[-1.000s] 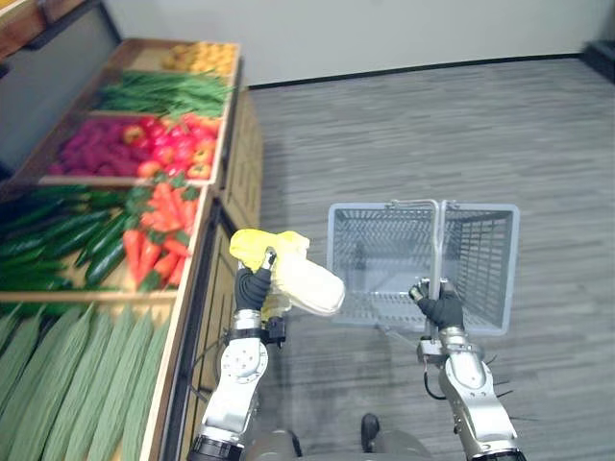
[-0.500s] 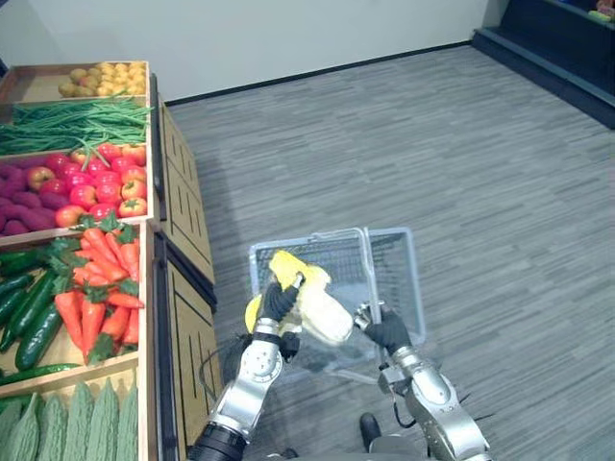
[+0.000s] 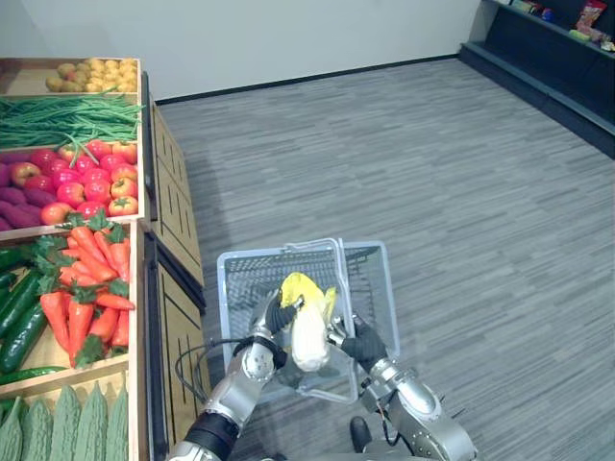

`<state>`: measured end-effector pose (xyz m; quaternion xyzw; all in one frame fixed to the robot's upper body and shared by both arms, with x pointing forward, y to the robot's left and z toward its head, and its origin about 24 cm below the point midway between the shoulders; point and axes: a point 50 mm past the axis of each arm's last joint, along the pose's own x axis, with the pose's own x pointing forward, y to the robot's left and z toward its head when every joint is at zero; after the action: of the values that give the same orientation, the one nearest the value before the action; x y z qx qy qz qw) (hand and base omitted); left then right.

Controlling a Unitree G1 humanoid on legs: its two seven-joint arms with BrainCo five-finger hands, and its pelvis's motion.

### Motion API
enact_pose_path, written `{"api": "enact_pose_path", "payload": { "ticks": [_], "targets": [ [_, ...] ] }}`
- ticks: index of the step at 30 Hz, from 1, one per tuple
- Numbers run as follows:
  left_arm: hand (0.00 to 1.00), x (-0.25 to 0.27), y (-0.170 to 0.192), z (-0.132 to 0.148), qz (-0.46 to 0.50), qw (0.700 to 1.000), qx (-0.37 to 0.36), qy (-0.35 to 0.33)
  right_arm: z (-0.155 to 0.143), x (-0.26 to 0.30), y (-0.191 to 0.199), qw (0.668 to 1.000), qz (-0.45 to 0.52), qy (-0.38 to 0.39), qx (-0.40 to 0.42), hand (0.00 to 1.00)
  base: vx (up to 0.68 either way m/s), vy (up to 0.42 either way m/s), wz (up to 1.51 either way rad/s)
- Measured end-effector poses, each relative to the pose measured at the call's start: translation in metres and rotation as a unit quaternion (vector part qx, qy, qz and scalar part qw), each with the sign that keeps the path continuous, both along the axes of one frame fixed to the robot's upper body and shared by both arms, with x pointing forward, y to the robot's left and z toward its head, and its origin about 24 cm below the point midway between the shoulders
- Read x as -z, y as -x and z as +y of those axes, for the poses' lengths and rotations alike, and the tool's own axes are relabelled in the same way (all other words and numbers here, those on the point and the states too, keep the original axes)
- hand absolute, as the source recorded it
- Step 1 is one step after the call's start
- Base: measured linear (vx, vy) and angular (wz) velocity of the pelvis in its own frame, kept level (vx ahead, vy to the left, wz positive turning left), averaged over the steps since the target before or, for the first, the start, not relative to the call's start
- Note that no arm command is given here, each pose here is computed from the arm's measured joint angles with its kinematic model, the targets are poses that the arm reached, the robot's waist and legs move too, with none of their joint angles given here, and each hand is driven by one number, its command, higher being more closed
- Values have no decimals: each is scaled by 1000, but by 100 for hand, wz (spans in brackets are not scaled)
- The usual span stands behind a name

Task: Pick vegetable in the basket

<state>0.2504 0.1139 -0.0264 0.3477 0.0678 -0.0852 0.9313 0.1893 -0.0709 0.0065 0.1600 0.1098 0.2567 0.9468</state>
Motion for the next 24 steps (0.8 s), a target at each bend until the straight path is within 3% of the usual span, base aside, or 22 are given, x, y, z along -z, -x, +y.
{"api": "enact_pose_path", "payload": {
  "ticks": [7,15,16,20,24],
  "targets": [
    [0,-19,11,-9,-39,996,-11,79,-11,5,2,1000,8,12,28,100,-13,-5,15],
    [0,-44,28,-1,-87,977,-62,185,-52,24,9,983,27,115,141,100,-36,-17,11],
    [0,-48,35,8,-98,967,-93,217,-69,29,13,970,38,151,185,100,-4,-24,20],
    [0,-46,52,45,-107,949,-175,241,-110,34,19,939,60,200,272,100,0,3,11],
    [0,-37,69,70,-95,930,-240,261,-136,43,29,912,87,232,328,100,-23,3,13]
  ]
}}
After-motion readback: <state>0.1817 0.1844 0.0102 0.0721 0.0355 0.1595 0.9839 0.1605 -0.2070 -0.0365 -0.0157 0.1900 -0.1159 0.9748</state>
